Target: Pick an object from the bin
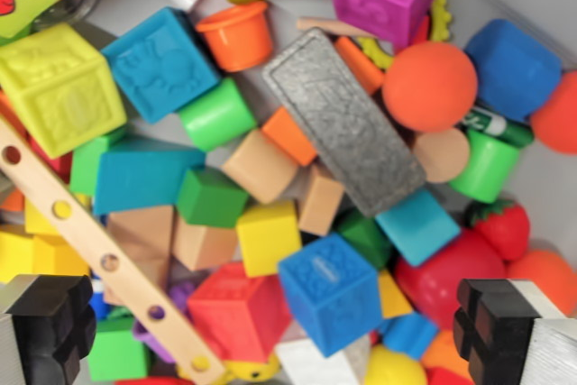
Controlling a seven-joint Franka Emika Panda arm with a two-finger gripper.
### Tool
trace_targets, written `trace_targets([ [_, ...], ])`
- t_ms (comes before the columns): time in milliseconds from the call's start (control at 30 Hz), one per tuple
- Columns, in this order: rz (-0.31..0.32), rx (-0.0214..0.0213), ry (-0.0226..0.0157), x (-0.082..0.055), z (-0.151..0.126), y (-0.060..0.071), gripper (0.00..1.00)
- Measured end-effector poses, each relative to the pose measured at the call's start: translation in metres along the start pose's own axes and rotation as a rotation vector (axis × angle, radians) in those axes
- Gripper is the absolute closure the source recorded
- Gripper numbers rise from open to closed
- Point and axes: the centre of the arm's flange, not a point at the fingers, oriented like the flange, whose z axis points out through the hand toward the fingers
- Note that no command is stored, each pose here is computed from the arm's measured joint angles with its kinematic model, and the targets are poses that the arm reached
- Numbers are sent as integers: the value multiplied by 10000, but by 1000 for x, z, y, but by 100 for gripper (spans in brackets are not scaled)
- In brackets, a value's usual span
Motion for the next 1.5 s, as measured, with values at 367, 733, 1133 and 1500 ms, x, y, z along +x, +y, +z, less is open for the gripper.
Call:
trace_targets([
  [367, -1247, 70, -50, -6, 19, -21, 0],
  [733, -2666, 154, -107, -13, 40, -46, 0],
  [1133, -4199, 212, -143, -19, 62, -72, 0],
  [1500, -5740, 267, -179, -26, 85, -98, 0],
])
